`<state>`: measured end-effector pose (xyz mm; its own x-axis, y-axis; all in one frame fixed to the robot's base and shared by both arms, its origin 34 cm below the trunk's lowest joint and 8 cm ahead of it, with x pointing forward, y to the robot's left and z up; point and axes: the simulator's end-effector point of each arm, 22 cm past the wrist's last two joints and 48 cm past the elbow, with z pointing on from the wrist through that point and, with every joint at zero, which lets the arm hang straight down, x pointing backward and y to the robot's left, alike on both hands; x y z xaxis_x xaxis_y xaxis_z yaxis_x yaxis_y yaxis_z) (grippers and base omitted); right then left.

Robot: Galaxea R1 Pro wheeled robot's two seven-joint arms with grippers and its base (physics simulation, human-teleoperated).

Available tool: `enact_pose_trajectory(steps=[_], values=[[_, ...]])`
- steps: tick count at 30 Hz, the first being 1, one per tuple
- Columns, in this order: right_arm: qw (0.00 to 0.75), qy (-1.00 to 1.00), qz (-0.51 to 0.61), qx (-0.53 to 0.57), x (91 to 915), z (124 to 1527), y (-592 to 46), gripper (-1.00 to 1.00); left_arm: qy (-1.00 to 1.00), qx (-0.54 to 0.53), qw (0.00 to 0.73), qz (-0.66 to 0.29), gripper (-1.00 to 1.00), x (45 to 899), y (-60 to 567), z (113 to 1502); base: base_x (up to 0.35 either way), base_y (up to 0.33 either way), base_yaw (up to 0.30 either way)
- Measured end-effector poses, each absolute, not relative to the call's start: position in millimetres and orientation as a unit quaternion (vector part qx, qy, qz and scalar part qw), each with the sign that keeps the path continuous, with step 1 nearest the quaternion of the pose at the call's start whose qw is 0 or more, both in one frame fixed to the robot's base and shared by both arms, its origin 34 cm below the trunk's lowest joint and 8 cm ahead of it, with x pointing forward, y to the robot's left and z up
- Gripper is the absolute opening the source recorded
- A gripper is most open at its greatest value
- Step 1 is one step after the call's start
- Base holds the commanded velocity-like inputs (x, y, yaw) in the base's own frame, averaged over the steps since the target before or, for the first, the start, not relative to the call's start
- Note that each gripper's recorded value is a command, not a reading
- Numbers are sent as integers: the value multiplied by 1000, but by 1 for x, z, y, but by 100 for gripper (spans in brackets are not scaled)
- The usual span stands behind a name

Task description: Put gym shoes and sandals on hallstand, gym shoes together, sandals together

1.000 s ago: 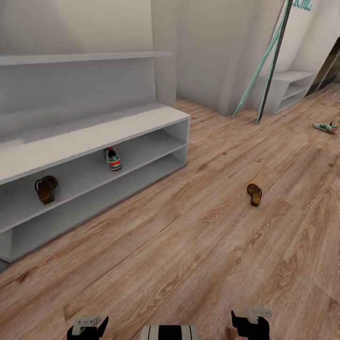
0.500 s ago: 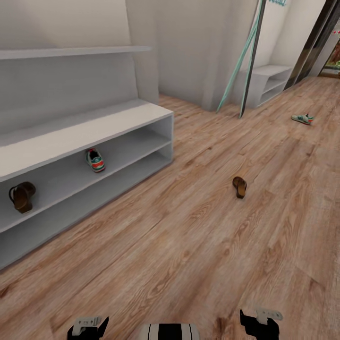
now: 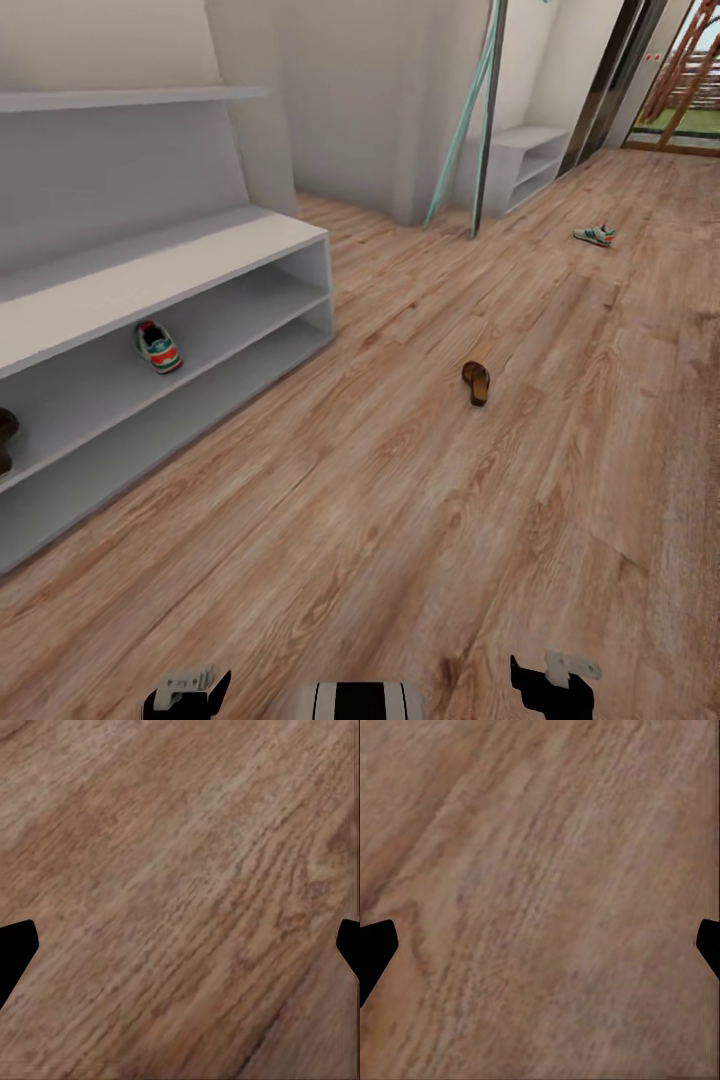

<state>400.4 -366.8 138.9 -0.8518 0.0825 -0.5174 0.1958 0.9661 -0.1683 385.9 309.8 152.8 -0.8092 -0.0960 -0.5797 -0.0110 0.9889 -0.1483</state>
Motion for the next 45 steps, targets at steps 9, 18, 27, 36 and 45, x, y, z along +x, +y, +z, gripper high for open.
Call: enact_pose_trajectory(steps=[9, 18, 27, 36, 45], values=[[258, 957, -108, 72, 397, 136, -367, 100, 950, -28, 303, -69, 100, 383, 310, 150, 200, 0, -178], [258, 958, -108, 72, 397, 136, -367, 100, 950, -29, 303, -69, 100, 382, 310, 150, 331, 1, -13], [257, 958, -107, 71, 396, 135, -365, 100, 950, -29, 303, -69, 100, 382, 310, 150, 338, 61, -1], [255, 959, -106, 70, 395, 135, -365, 100, 950, -28, 302, -70, 100, 381, 309, 150, 338, 80, 0], [255, 959, -106, 68, 394, 135, -366, 100, 951, -27, 301, -70, 100, 381, 308, 149, 338, 19, 0]])
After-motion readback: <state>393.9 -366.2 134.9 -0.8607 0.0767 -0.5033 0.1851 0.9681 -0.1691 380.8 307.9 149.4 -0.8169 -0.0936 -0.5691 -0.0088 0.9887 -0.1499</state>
